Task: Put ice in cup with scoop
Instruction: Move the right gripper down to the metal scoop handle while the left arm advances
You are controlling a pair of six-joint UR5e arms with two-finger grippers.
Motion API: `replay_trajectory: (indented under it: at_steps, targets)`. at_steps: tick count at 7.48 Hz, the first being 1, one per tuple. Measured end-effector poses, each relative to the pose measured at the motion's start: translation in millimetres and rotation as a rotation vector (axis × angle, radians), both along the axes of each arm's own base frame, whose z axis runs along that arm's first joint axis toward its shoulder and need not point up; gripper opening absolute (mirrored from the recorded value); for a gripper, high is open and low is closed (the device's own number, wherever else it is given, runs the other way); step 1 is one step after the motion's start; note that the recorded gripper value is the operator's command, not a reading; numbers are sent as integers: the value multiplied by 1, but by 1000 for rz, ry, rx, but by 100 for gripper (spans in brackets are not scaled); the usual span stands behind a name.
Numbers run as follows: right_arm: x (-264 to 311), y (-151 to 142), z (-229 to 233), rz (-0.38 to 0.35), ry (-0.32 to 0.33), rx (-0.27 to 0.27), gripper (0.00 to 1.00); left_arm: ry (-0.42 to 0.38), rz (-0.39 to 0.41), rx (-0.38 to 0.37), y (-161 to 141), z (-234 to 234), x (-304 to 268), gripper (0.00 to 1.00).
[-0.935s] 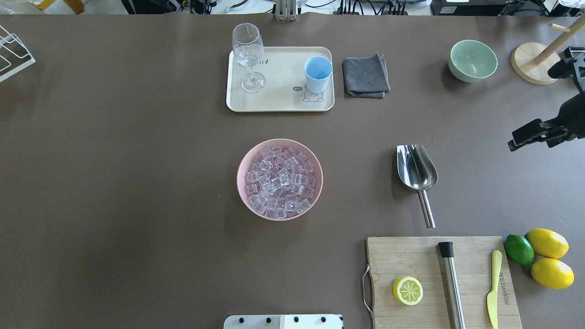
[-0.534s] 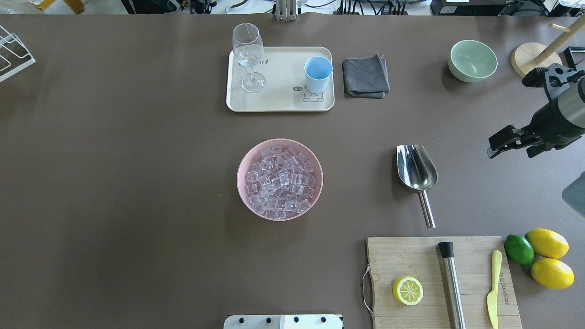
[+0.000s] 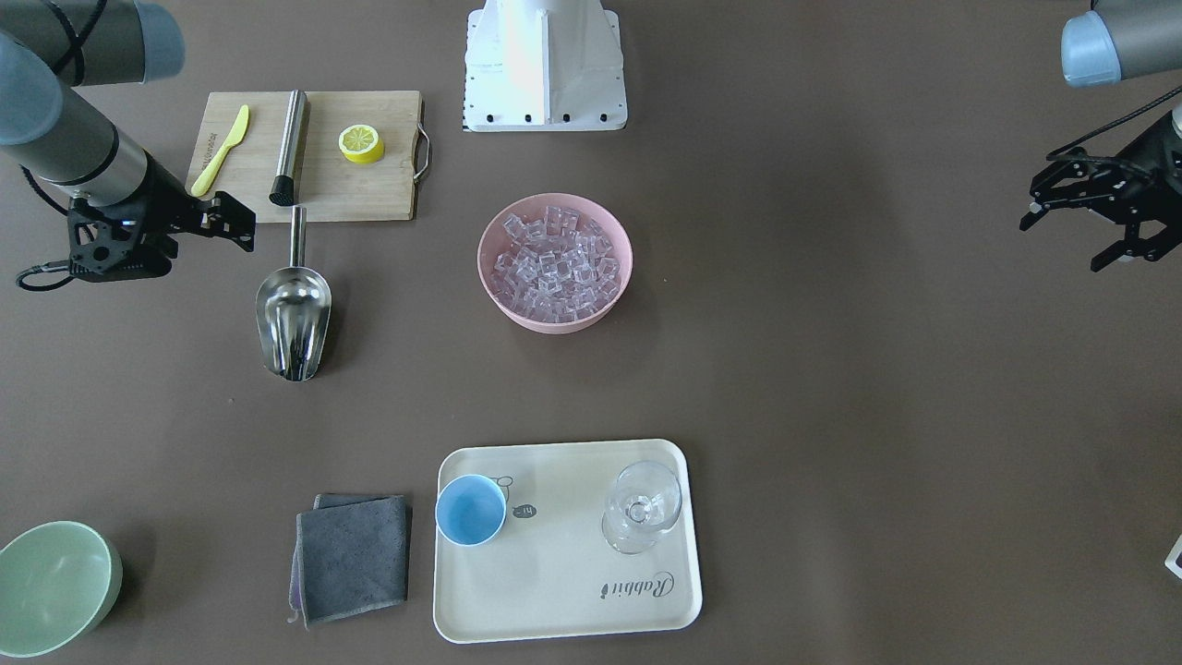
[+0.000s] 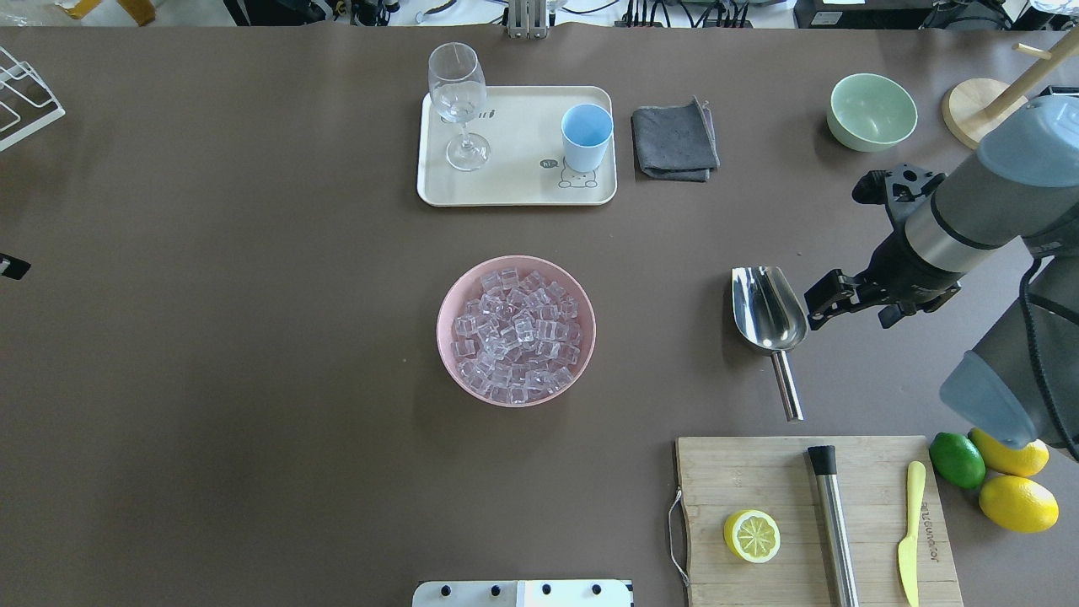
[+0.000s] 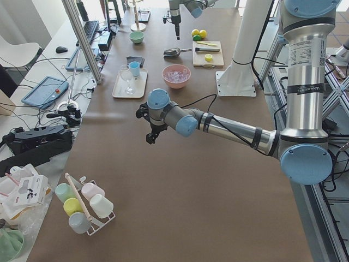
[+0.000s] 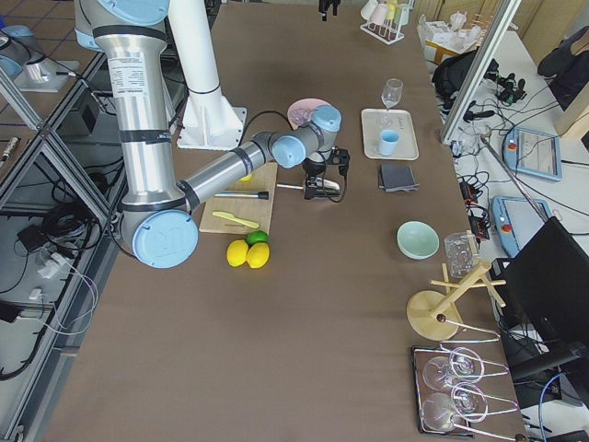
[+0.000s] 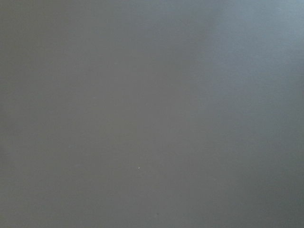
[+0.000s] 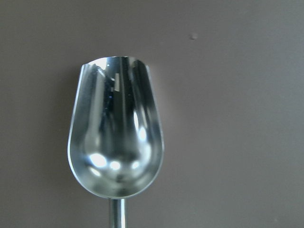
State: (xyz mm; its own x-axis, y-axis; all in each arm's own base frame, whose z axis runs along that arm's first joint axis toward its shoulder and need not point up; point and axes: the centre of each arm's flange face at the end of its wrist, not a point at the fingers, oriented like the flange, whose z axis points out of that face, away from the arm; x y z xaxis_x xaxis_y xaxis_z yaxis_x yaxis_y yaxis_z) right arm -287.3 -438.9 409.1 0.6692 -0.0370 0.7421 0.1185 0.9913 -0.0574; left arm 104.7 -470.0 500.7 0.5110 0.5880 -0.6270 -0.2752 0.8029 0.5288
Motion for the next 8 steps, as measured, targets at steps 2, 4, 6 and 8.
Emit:
replay_trajectory:
  at_steps: [2,4,6,8]
  targets:
    - [-45,13,-30,-30,-21,2,99,37,68,117,2,-2,38,99]
    - [-75,29,-44,-61,-22,22,98,50,102,260,5,-14,73,99]
    - [-93,43,-47,-74,-14,12,98,68,148,359,16,-25,111,99]
    - [-108,56,-46,-83,-2,2,98,88,183,425,27,-33,139,99]
